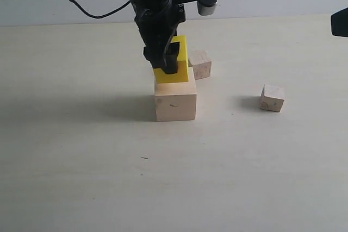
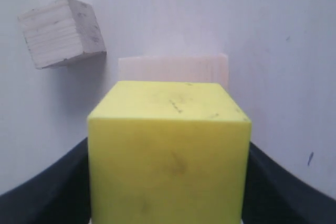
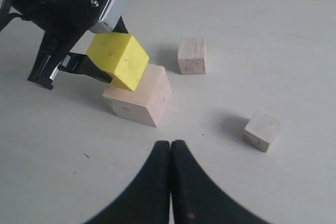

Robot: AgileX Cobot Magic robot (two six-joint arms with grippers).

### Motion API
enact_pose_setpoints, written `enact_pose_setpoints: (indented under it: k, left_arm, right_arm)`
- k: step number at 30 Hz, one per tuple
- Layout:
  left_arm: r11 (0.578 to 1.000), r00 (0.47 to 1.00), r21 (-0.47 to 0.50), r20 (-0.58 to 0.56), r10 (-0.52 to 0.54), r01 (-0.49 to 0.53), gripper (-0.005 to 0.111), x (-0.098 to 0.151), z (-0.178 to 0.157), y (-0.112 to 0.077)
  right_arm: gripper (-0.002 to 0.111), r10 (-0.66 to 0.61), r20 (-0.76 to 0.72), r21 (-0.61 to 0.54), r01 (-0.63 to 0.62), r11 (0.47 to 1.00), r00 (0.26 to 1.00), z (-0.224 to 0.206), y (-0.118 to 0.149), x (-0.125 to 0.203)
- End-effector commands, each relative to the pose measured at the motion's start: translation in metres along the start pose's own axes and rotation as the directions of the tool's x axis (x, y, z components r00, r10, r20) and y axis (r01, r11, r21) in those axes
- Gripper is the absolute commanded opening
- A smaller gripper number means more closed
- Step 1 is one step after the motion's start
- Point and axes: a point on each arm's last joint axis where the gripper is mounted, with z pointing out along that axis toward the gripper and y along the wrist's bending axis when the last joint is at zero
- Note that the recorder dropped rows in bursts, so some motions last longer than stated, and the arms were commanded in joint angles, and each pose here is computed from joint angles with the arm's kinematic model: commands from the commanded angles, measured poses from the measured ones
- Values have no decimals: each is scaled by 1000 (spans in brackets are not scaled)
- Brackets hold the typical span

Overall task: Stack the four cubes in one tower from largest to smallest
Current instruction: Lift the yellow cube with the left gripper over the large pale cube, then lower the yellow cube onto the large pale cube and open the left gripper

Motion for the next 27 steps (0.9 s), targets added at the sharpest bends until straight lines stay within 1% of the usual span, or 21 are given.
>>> enact_pose_setpoints:
  k: [1,4,9,11,13,14,16,18,22,26,27]
  left_arm:
    - [1000,999,7,21,-29,29,0,-5,5,2]
    - [999,999,8,16,-49,49,0,-3,6,3]
    - [999,999,-2,3,-40,40,0,-1,6,5]
    - [999,999,-2,3,-38,38,3,-1,6,5]
    - [999,999,14,12,-45,45,19,-2,8,3]
    - [999,999,25,5,-47,47,31,-1,11,1]
    - [998,999,44,-10,-49,50,46,2,17,-1]
    - [997,999,52,-17,-50,51,54,4,20,-3]
    - [997,999,55,-16,-52,52,60,4,20,-3]
    - [995,997,55,-17,-77,78,69,4,20,-3]
    - [994,995,53,-17,-97,97,74,3,19,-3]
  right_arm:
    - [0,1,10,0,-1,1000,1000,-1,0,0]
    - [0,1,12,0,-1,1000,1000,-1,0,0]
    - [0,1,10,0,-1,1000,1000,-1,0,0]
    - [0,1,8,-1,-1,1000,1000,-1,0,0]
    - [0,1,6,-1,-1,1000,1000,-1,0,1]
    - [0,1,6,-1,-1,1000,1000,-1,0,1]
    - [0,1,6,-1,-1,1000,1000,-1,0,1]
    - [0,1,6,-1,-1,1000,1000,-1,0,1]
    - [0,1,6,-1,-1,1000,1000,-1,0,1]
    - [0,1,6,-1,-1,1000,1000,-1,0,1]
    - [0,1,6,-1,-1,1000,1000,-1,0,1]
